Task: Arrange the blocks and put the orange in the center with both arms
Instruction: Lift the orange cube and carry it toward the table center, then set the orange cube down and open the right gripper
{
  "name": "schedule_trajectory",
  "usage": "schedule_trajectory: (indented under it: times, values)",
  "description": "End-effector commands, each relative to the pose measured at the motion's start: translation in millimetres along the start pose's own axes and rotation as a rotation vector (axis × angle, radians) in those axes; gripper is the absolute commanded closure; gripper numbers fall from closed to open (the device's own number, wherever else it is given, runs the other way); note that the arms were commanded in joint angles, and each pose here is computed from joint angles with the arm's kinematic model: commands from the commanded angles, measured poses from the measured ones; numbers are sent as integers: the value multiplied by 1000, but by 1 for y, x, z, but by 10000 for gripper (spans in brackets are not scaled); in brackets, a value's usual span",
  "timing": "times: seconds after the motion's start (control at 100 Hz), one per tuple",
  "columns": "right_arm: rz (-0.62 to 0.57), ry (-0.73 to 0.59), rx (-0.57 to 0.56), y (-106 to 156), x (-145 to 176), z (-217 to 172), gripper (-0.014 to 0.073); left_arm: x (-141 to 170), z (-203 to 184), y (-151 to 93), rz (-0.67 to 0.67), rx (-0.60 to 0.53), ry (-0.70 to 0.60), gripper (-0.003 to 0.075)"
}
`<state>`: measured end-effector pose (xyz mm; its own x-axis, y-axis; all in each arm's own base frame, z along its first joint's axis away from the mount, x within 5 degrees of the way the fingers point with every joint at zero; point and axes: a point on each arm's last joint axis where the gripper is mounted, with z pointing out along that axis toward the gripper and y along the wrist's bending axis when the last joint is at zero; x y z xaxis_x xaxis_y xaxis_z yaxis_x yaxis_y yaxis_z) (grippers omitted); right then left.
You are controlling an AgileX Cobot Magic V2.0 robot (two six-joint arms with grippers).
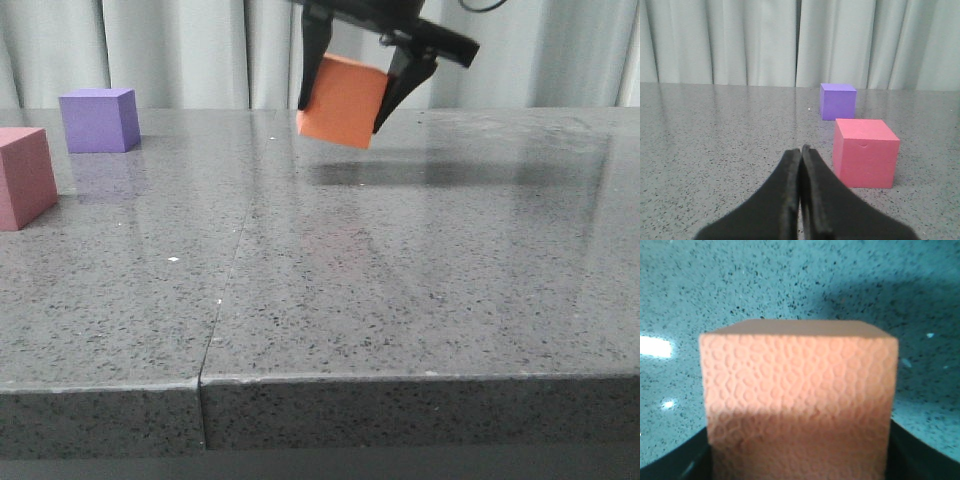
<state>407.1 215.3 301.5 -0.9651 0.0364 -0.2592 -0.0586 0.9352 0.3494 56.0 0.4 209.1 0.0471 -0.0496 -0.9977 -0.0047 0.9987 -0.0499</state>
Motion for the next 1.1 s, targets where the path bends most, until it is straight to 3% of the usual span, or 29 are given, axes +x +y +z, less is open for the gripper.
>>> schedule_trajectory:
  times: [0.0,0.28,0.35,0.5,0.58,1.09]
  values:
    - [12,-83,-57,8,-5,-25,393,5,-1,0,-9,4,-69,741]
    - [20,-70,-52,6,-8,-9,370,5,-1,0,-9,4,-69,741]
    - [22,-82,-63,7,-9,-9,295,5,-1,0,-9,4,-69,741]
    - [24,-88,-75,9,-9,-9,45,5,-1,0,-9,4,-69,741]
    - [26,-90,-79,9,-9,-9,-20,5,-1,0,-9,4,-69,741]
    - [21,-52,-76,10,-6,-14,-18,5,-1,0,-9,4,-69,741]
